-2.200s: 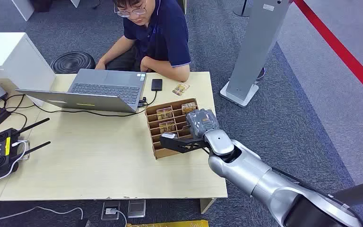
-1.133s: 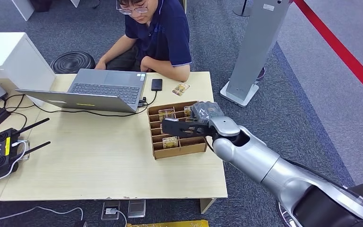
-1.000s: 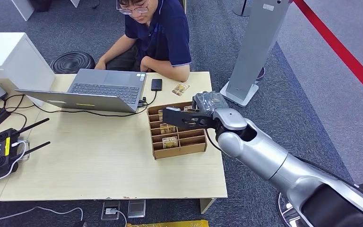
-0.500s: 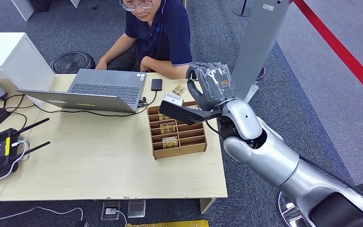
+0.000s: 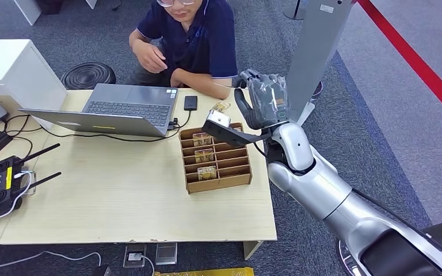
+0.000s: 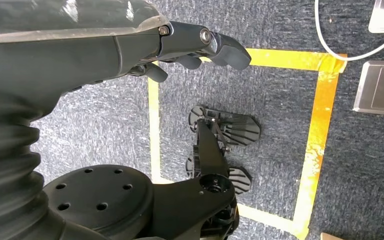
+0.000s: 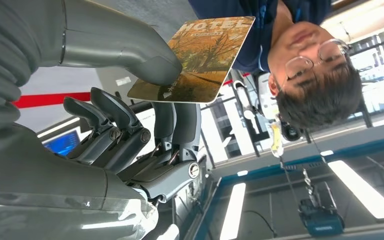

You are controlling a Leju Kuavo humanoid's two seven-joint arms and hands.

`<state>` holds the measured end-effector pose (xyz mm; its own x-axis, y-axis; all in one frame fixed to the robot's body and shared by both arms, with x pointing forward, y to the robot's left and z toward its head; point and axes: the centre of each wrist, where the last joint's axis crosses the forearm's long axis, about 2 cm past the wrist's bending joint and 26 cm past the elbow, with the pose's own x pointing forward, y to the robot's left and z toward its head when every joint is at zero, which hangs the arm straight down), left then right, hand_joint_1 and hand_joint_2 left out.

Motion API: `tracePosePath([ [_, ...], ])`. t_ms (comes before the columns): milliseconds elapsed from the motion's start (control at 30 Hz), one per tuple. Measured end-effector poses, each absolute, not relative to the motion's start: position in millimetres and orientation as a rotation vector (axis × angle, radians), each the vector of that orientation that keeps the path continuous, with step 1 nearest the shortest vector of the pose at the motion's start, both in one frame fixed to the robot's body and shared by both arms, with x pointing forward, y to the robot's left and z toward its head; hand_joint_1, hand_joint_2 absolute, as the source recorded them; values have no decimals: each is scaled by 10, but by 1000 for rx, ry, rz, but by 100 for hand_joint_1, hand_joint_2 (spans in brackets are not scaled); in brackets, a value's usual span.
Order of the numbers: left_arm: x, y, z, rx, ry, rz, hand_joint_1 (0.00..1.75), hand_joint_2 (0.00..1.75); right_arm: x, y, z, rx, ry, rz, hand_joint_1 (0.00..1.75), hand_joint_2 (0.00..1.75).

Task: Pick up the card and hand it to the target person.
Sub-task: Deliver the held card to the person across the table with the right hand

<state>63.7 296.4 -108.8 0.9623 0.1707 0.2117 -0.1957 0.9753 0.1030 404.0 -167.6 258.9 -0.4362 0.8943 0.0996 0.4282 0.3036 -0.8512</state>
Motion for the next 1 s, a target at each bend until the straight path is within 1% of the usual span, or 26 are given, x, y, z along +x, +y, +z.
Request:
tracePosePath([
  [633,621,2962,-1090,128,-209,203,0,175,4131,-1615,2446,-1137,-1934,1043,175,175],
  [767,616,2961,-1091,126,-211,204,0,175,4139,-1607,2428,-1129,-1923,1042,0,175],
  [900,612,2960,-1092,123,-215,201,0,0,4149,-1618,2412,-1123,-1912,1039,0,175],
  [1000,607,2958,-1092,125,-215,201,0,0,4153,-1625,2407,-1095,-1911,1024,0,175],
])
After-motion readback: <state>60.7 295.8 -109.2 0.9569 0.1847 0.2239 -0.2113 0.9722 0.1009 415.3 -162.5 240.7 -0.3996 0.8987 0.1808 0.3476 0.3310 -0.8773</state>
